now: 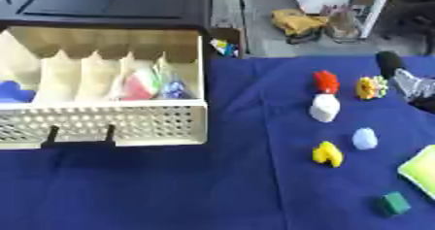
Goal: Pick up objects from table and place into drawer.
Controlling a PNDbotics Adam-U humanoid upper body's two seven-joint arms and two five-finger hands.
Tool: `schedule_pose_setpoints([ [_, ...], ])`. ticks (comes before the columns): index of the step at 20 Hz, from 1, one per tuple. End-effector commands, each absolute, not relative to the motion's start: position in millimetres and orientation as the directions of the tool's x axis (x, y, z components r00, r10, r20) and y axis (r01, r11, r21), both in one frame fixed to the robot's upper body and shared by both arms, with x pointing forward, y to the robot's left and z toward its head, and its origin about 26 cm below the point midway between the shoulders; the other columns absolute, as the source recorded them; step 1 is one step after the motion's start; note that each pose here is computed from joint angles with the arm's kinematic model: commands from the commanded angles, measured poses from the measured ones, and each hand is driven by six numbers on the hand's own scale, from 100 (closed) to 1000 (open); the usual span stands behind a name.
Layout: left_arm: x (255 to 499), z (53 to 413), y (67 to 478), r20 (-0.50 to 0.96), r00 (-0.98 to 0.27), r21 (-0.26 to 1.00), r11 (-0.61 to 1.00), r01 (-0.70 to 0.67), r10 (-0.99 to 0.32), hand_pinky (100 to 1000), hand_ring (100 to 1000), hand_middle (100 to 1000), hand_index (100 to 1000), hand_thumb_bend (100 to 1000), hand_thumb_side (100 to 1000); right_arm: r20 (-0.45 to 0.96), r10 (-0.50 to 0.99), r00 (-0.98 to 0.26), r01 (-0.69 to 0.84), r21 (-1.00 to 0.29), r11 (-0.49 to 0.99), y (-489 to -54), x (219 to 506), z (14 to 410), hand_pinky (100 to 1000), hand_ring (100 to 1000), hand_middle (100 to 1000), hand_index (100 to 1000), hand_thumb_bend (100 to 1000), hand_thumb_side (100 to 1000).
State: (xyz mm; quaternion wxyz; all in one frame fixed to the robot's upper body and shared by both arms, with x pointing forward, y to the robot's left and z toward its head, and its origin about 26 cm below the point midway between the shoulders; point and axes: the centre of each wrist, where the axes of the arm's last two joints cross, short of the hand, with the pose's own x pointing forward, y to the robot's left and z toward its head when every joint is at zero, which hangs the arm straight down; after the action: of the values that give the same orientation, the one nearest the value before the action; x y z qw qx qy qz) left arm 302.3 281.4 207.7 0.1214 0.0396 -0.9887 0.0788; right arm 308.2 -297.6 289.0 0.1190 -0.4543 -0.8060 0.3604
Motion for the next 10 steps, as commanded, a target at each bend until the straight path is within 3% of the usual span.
schedule_pose_setpoints([
  [1, 300, 214, 282, 0.224, -0.972, -0.132, 0.986, -0.097, -0.066, 566, 773, 703, 886, 356, 1000, -0.171, 0.822, -0.543, 0.675, -0.672, 0.306, -301, 302, 298, 826, 898, 789, 777, 347, 647],
  [10, 300, 214, 283, 0.225, -0.972, -0.127, 0.987, -0.095, -0.064, 566, 773, 703, 886, 351, 1000, -0.226, 0.853, -0.47, 0.674, -0.716, 0.182, -314, 297, 306, 826, 904, 813, 837, 337, 624],
])
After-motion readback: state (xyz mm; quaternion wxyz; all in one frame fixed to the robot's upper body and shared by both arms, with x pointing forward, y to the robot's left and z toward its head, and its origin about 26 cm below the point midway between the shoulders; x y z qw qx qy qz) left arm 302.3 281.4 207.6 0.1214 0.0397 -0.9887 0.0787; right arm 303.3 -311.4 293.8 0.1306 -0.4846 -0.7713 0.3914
